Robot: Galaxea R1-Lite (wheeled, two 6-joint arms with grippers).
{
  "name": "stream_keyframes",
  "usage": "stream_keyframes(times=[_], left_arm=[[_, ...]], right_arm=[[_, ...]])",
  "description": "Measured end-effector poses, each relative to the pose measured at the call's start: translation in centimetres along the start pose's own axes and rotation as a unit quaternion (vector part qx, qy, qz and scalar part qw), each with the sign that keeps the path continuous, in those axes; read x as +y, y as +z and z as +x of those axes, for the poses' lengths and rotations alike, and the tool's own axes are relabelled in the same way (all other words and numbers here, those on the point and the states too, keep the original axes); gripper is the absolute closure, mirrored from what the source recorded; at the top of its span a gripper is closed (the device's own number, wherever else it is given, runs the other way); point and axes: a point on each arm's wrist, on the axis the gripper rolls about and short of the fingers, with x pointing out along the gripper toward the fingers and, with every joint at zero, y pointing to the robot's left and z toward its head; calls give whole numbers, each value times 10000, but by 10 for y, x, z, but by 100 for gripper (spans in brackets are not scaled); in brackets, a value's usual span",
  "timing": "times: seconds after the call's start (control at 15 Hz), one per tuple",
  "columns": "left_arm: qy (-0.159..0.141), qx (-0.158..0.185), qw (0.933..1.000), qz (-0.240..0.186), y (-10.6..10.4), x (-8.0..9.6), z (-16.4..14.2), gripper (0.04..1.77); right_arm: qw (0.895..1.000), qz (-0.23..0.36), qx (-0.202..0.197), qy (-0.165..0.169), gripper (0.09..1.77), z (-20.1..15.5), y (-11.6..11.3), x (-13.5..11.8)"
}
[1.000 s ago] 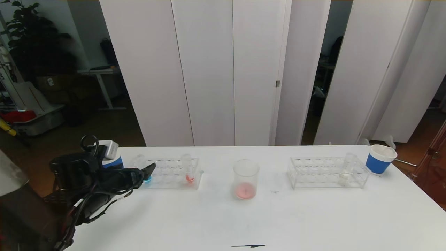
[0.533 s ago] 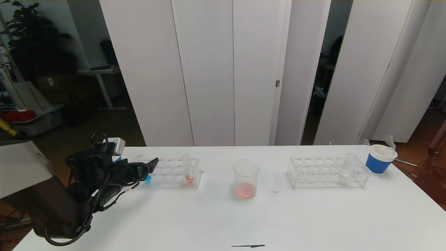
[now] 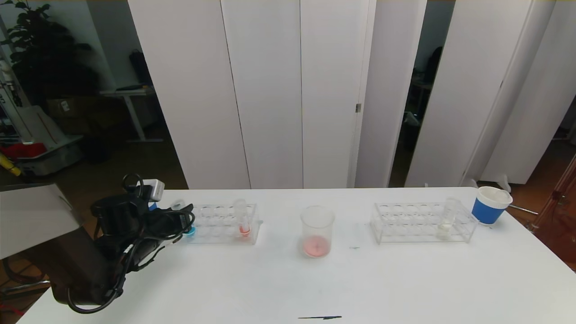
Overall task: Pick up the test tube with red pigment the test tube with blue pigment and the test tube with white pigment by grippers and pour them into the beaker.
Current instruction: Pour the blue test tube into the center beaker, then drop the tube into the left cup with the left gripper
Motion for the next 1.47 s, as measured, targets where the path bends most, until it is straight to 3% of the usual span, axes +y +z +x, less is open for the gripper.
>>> stream_keyframes(times=[0.07,0.13,0.27,1.13,1.47], left_arm=[[-3,13,10000,0,-1,0,0,140],[2,29,10000,-3,-2,0,0,112],[-11,55,10000,-3,-3,0,1,124],[-39,16,9999,167,0,-3,0,124],[-108,-227,9994,232,15,-7,-5,124]], right_arm=[[10000,2,6,5,13,0,0,0],[10000,2,7,2,13,0,0,0],[10000,2,7,0,13,0,0,0],[10000,0,7,0,13,0,0,0],[10000,2,7,2,13,0,0,0]])
